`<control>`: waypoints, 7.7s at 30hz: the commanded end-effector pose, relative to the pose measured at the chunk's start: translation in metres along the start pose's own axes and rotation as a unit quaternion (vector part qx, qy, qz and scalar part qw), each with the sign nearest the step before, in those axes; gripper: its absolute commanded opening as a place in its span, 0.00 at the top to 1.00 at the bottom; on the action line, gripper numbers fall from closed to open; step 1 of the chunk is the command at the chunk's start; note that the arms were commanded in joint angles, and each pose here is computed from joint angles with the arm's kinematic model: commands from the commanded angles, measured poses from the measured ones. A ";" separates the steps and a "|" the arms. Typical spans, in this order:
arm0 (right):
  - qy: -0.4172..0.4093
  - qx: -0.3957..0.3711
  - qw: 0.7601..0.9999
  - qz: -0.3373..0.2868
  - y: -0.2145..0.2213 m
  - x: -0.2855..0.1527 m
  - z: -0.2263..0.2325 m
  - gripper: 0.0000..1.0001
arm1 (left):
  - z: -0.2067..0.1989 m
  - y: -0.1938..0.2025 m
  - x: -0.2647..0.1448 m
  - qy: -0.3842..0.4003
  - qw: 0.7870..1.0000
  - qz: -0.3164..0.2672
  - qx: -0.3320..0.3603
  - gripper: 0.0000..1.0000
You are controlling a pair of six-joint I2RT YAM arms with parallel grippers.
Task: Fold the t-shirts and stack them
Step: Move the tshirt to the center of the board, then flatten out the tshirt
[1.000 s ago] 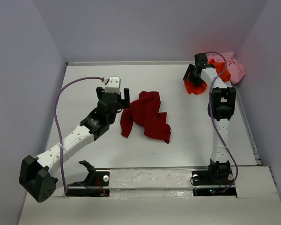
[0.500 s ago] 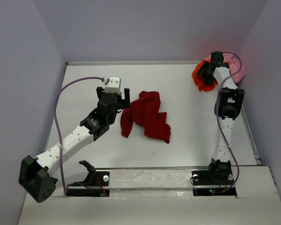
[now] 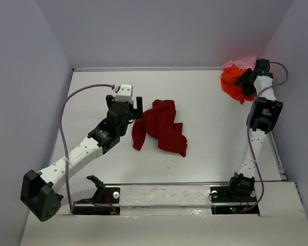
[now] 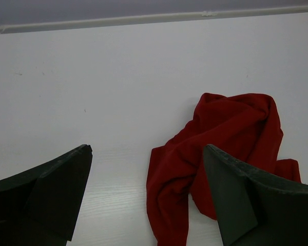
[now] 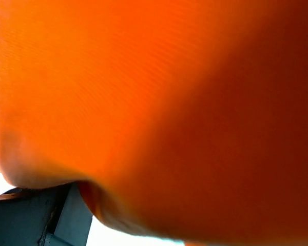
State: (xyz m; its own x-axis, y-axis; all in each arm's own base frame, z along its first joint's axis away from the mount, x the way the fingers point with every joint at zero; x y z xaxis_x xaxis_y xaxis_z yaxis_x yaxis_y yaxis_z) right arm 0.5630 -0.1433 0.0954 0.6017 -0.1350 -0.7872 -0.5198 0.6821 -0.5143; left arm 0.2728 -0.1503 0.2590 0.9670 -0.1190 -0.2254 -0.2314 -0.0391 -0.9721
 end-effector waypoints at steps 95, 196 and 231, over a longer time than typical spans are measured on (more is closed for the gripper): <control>-0.160 -0.350 0.920 0.072 0.372 -0.171 0.121 0.76 | -0.005 -0.003 0.007 0.001 1.000 -0.011 0.003 0.01; -0.122 -0.397 0.909 -0.032 0.334 -0.271 0.121 0.30 | -0.002 -0.003 0.006 -0.014 1.000 -0.015 -0.007 0.01; -0.196 -0.413 0.885 -0.082 0.289 -0.290 0.210 1.00 | -0.001 -0.009 0.002 -0.010 1.000 -0.024 -0.012 0.01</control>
State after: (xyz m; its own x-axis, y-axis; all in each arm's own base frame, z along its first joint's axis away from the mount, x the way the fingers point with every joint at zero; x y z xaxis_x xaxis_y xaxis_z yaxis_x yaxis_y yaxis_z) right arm 0.3484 0.2308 0.1951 0.7182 0.0957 -0.6892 -0.6800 -0.1137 -0.7244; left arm 0.2788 -0.1514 0.2502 0.9666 -0.0858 -0.2413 -0.2442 -0.0253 -0.9694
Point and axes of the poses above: each gripper's point midway between its finger pads, its own x axis out along the fingers, its own z axis along the line the jaws close on, y = z × x, the point moved 6 cm from there along -x, back along the fingers, and after that the axes turned 2 degrees about -x, right-handed, at the moved point
